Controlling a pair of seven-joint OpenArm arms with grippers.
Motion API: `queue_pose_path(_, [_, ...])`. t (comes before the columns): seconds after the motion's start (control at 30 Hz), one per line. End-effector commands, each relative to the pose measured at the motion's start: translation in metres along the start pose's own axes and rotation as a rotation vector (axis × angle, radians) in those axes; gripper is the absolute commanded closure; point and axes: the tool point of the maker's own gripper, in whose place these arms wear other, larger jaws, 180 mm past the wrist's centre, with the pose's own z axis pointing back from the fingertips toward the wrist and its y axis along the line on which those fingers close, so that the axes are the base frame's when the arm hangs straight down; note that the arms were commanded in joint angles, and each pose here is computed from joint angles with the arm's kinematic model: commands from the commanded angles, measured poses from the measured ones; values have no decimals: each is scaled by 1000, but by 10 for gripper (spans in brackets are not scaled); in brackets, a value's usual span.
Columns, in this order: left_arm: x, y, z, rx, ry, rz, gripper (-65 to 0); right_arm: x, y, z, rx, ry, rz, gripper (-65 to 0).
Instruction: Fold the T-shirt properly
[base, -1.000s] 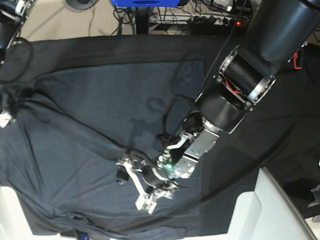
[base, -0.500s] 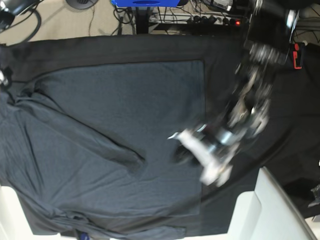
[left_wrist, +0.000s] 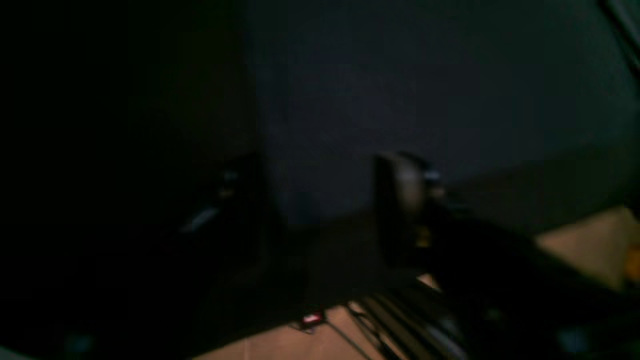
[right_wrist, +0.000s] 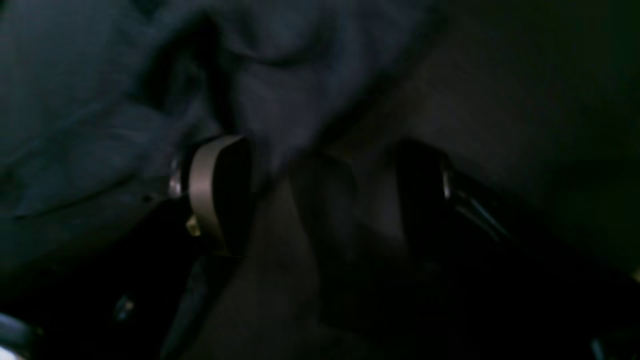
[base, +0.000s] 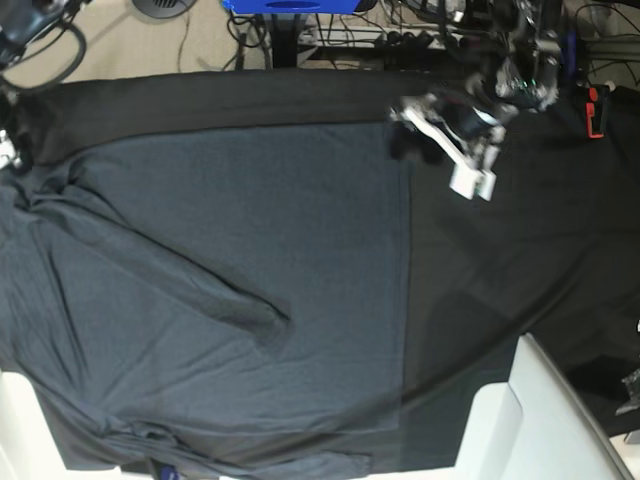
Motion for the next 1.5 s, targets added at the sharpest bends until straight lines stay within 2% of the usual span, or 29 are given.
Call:
queue_pose_path(0.0, [8, -5, 2, -19, -31, -8, -431, 8, 0, -1, 6, 3, 9, -438])
queue_pose_path(0.07, [-2, -11, 2, -46, -13, -15, -528, 8, -1, -7, 14, 18, -13, -435])
queue_pose_path(0.13, [-8, -17, 1, -69, 0, -21, -583, 12, -3, -11, 17, 1, -41, -434])
queue_pose_path(0.37, [-17, -16, 0, -62, 13, 8, -587, 30, -12, -12, 5, -61, -62, -432])
queue_pose_path(0.5, [-21, -19, -1, -70, 24, 11, -586, 28, -14, -16, 6, -47, -82, -432])
queue_pose_path(0.8, [-45, -12, 2, -50, 72, 46, -586, 22, -18, -22, 2, -77, -122, -423])
queue_pose_path(0.87, [-47, -12, 3, -50, 75, 47, -586, 24, -17, -23, 6, -83, -122, -362])
queue_pose_path(1.13, [-46, -12, 2, -33, 45, 113, -586, 24, -17, -23, 5, -84, -127, -24])
queue_pose_path(1.17, [-49, -9, 4, -23, 46, 123, -586, 24, -17, -23, 5, -84, -127, 0])
queue_pose_path(1.47, [-61, -12, 5, -14, 52, 185, -596, 23, -18, -23, 3, -83, -128, -5])
